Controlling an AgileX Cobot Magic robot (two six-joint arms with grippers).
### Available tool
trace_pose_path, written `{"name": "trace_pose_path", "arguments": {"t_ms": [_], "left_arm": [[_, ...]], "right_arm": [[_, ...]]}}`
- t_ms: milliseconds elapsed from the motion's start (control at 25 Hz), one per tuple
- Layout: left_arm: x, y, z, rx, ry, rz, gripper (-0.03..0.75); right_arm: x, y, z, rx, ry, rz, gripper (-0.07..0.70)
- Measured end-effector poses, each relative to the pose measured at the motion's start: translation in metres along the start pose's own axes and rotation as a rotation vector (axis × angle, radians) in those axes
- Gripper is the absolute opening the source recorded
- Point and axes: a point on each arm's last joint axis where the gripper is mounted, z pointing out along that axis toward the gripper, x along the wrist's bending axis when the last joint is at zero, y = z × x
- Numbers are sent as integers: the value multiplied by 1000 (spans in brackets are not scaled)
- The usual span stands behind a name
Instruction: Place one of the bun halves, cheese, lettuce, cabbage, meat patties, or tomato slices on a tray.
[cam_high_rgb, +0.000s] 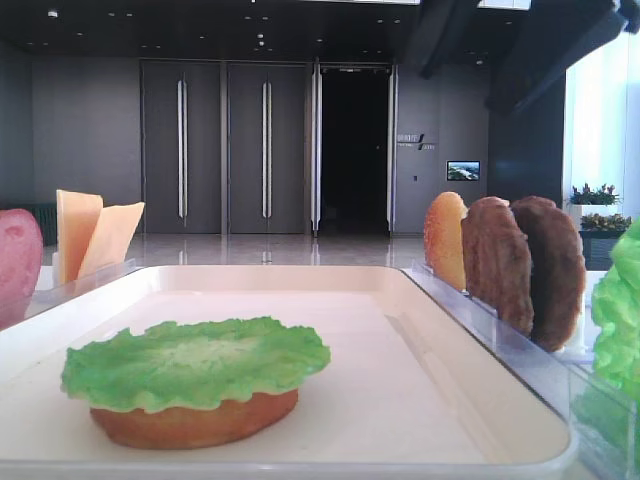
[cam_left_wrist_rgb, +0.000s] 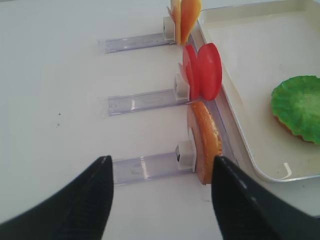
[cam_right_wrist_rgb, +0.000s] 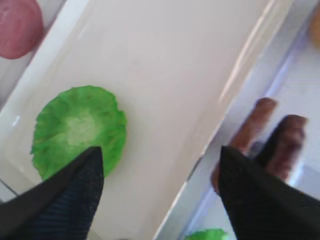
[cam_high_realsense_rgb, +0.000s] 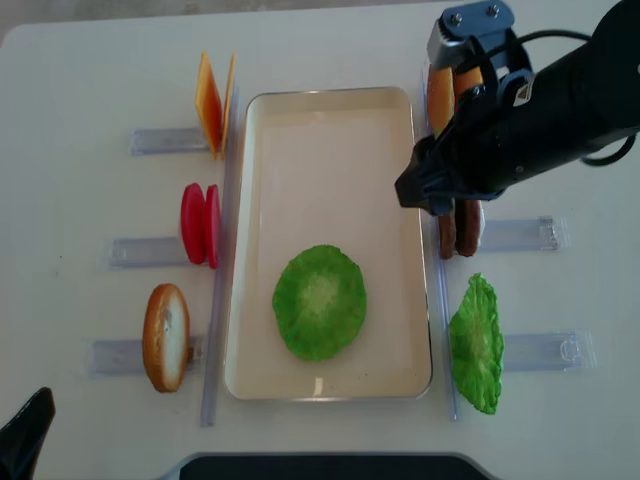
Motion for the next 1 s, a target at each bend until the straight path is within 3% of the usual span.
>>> {"name": "trace_pose_path", "arguments": {"t_ms": [160,320,520,800,920,1000], "left_arm": [[0,0,0,0,0,0,471],[0,0,0,0,0,0,471],[0,0,0,0,0,0,471],[0,0,0,0,0,0,471],[0,0,0,0,0,0,471],[0,0,0,0,0,0,471]], "right_arm": [[-7,13,-20,35,-152,-15,496],[-20,27,-41,20,-245,13,496],[-59,37,-67,-43,-326,146,496],[-130,21,-96,-58,-455,373,496],[-149,12,-107,-58,-507,427,496],[-157,8,-111,-53,-542,434,496]]}}
